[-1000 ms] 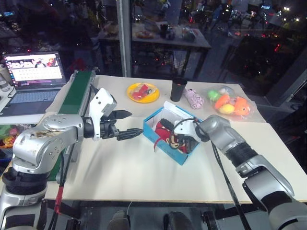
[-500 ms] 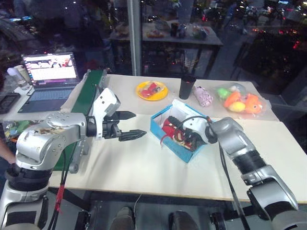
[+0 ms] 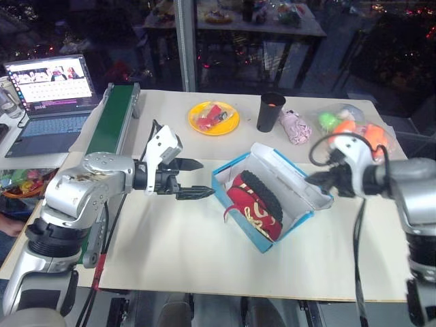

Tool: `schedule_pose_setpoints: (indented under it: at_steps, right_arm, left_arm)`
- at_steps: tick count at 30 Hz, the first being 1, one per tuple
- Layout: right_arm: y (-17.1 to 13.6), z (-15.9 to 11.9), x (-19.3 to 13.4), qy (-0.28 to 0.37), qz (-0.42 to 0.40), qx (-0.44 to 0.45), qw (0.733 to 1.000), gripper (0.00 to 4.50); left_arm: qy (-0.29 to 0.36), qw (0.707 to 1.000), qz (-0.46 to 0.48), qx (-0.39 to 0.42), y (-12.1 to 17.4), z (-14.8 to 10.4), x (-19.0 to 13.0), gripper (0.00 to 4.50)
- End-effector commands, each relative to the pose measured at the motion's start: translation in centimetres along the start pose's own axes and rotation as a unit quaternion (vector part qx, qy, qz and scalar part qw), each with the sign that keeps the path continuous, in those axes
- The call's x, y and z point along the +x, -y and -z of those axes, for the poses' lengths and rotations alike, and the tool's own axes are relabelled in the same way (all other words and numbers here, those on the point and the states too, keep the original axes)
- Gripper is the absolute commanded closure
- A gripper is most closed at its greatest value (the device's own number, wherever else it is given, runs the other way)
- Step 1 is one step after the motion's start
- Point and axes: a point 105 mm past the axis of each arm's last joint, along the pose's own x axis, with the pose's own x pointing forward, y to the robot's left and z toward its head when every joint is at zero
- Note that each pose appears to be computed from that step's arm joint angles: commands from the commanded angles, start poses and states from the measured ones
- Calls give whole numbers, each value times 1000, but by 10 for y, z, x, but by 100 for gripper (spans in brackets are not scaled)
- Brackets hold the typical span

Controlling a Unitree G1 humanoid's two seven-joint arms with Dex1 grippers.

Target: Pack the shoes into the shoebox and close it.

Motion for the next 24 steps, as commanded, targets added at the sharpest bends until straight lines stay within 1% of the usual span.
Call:
schedule_pose_setpoints:
  at_steps: [1, 2, 5, 7, 9, 10, 12, 14, 17, 19, 21, 24]
  right_arm:
    - [11, 14, -20, 7, 49, 18, 999, 446]
    - [12, 23, -25, 14, 53, 48, 997, 446]
    - [21, 35, -45, 57, 69, 134, 987, 446]
    - [21, 43, -51, 66, 67, 158, 983, 446]
    - [21, 59, -50, 52, 71, 174, 981, 446]
    - [17, 67, -44, 48, 63, 184, 980, 446]
    - [6, 84, -21, 34, 47, 199, 978, 446]
    - [-1, 91, 4, 49, 42, 216, 974, 446]
    - [-6, 97, 33, 72, 36, 224, 971, 446]
    - [-7, 99, 47, 86, 40, 223, 970, 446]
    - [-4, 95, 60, 121, 49, 226, 965, 446]
    - [1, 90, 71, 150, 63, 220, 962, 446]
  left_arm:
    - [12, 999, 9, 32, 2, -13, 1, 0]
    - [11, 999, 12, 31, 2, -13, 2, 0]
    - [8, 999, 21, 31, 2, -12, 4, 0]
    - [8, 999, 23, 31, 1, -13, 5, 0]
    - [8, 999, 25, 33, 1, -13, 7, 0]
    - [8, 999, 26, 34, 1, -13, 8, 0]
    - [8, 999, 27, 36, 0, -14, 9, 0]
    - [9, 999, 27, 38, 0, -15, 9, 0]
    - [6, 999, 27, 39, 0, -16, 8, 0]
    - [4, 999, 23, 40, 0, -16, 5, 0]
    - [2, 999, 18, 39, -1, -16, 2, 0]
    - [-1, 999, 15, 39, -1, -16, 0, 0]
